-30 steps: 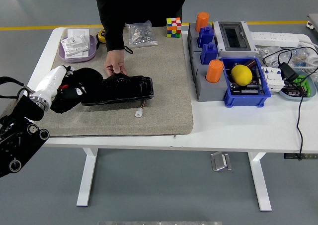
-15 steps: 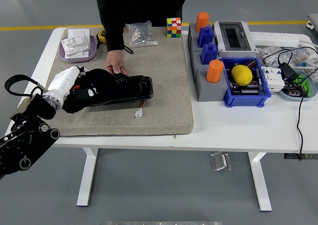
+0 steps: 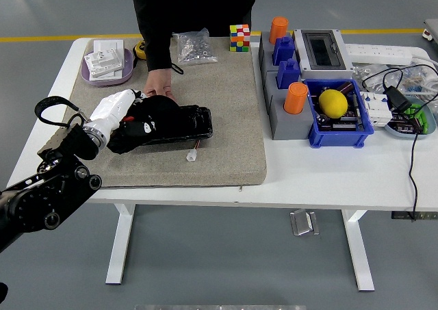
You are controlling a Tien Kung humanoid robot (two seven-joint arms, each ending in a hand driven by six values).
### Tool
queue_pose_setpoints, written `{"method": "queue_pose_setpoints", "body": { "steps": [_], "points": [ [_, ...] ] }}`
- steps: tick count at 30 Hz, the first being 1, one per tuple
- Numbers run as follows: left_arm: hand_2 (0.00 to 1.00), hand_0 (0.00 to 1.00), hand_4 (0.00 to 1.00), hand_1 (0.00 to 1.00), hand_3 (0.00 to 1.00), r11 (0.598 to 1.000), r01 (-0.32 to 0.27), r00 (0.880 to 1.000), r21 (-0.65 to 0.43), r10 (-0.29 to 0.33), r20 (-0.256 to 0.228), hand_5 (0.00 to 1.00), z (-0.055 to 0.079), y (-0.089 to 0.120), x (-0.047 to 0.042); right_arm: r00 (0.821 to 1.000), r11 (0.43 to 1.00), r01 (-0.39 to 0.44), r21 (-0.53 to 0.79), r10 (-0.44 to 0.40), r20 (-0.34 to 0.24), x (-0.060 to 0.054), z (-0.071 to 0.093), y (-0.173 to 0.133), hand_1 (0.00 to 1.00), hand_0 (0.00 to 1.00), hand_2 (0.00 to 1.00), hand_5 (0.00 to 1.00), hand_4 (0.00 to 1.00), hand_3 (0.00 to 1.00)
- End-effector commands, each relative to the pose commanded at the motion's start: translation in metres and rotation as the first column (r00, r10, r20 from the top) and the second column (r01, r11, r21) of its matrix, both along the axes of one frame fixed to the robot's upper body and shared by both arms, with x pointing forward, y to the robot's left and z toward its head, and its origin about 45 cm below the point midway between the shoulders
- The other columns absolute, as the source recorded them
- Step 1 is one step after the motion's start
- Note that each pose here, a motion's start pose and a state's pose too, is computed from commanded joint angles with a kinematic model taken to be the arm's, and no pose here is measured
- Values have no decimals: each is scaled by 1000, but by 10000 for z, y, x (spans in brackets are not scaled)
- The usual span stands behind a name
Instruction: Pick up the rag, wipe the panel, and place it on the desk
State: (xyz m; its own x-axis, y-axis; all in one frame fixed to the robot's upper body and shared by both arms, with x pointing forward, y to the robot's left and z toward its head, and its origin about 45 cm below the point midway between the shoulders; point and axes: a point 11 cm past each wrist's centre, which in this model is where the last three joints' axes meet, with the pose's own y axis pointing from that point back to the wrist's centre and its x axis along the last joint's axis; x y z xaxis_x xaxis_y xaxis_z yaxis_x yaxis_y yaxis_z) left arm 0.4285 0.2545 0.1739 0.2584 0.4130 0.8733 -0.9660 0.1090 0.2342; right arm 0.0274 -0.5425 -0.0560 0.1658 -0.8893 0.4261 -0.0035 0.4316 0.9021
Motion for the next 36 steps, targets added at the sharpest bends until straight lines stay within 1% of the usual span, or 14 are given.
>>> {"method": "queue_pose_setpoints", "body": {
  "steps": [10,20,27,30,36],
  "points": [
    [471,246,285,141,353,999,46,999,24,-46,-14,2,-6,-189,29,1000,1000,-8,-7,8,-1,19,29,-43,585,723,668,415,997,577],
    [473,246,290,141,359,992,116,993,43,-116,-7,2,68,-455,61,1000,1000,-14,-12,14,-2,39,50,-74,585,724,668,413,998,577],
    [476,246,295,145,363,985,157,988,66,-157,-16,2,54,-577,37,1000,1000,-19,-14,19,-4,57,57,-81,584,722,668,415,998,577],
    [476,246,291,145,362,980,183,983,77,-182,-21,2,54,-638,17,1000,1000,-21,-15,21,-6,70,60,-83,583,723,667,414,998,577],
    [475,246,291,146,363,976,202,979,85,-201,-21,2,58,-694,-1,1000,1000,-21,-13,20,-9,69,56,-75,584,723,667,414,998,577]
  ]
}}
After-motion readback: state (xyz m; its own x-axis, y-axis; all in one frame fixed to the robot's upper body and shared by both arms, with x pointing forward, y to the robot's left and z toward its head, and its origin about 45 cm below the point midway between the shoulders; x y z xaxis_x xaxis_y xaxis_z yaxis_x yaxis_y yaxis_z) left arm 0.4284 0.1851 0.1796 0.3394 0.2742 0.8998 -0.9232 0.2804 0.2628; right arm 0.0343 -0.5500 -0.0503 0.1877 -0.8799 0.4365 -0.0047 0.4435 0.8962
